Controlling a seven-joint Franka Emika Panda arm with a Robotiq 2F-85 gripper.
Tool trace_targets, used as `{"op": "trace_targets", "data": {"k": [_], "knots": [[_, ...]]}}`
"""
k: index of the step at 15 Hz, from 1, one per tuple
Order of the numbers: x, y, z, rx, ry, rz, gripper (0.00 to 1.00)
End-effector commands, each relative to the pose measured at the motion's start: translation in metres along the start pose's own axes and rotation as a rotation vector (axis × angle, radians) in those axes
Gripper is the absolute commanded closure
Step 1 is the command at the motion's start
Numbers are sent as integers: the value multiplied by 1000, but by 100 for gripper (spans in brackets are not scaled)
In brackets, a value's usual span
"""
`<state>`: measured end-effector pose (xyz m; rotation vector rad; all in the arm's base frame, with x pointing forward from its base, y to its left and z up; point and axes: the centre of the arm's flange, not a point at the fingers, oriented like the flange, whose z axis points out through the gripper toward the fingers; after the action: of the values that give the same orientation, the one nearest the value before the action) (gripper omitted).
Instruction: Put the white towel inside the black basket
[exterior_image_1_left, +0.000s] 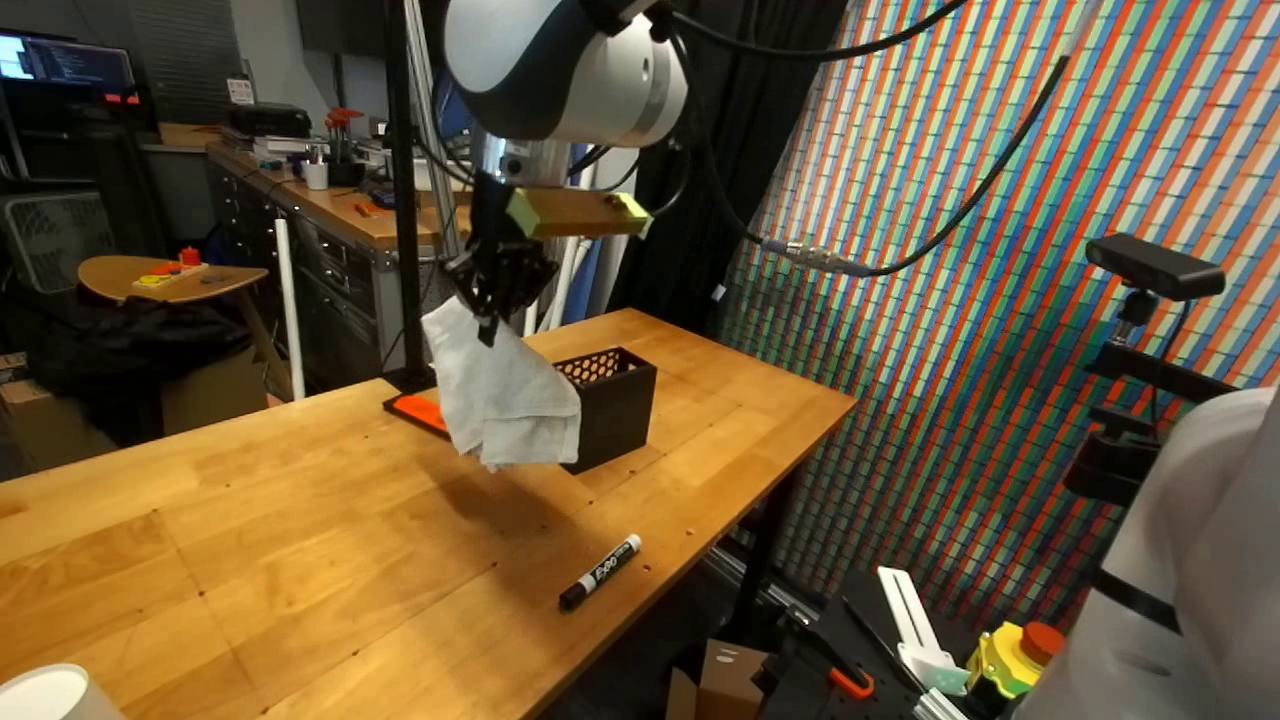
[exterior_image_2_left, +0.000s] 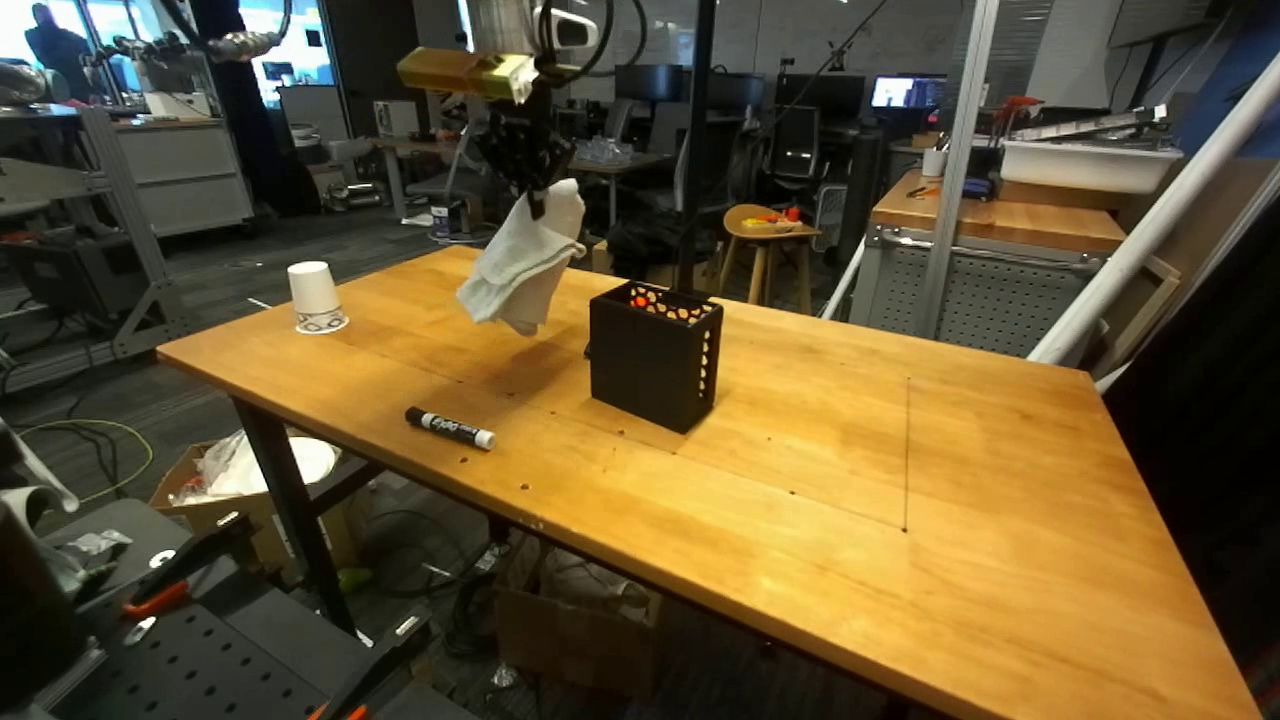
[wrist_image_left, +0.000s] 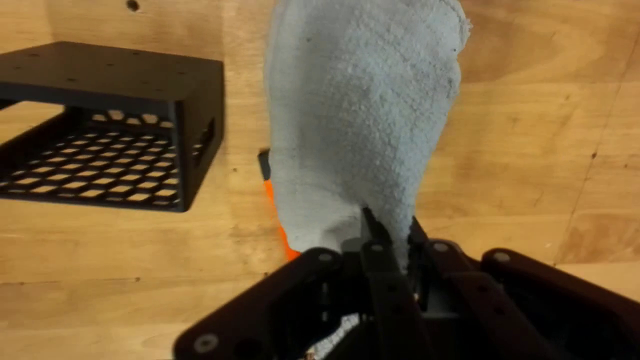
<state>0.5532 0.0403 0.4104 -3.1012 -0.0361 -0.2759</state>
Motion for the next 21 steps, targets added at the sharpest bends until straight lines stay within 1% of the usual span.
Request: {"op": "trace_targets", "data": {"k": [1, 3, 5, 7, 9, 11, 17, 21], "knots": [[-2, 50, -46, -63, 112, 99, 97], [2, 80, -58, -110, 143, 131, 97], [5, 106, -62, -160, 158, 146, 97], [7, 124, -60, -217, 180, 154, 97], [12, 135, -51, -259, 187, 153, 97], [18, 135, -36, -271, 177, 137, 97], [33, 114, 29, -252, 103, 63, 97], [34, 115, 67, -248, 43, 45, 97]]}}
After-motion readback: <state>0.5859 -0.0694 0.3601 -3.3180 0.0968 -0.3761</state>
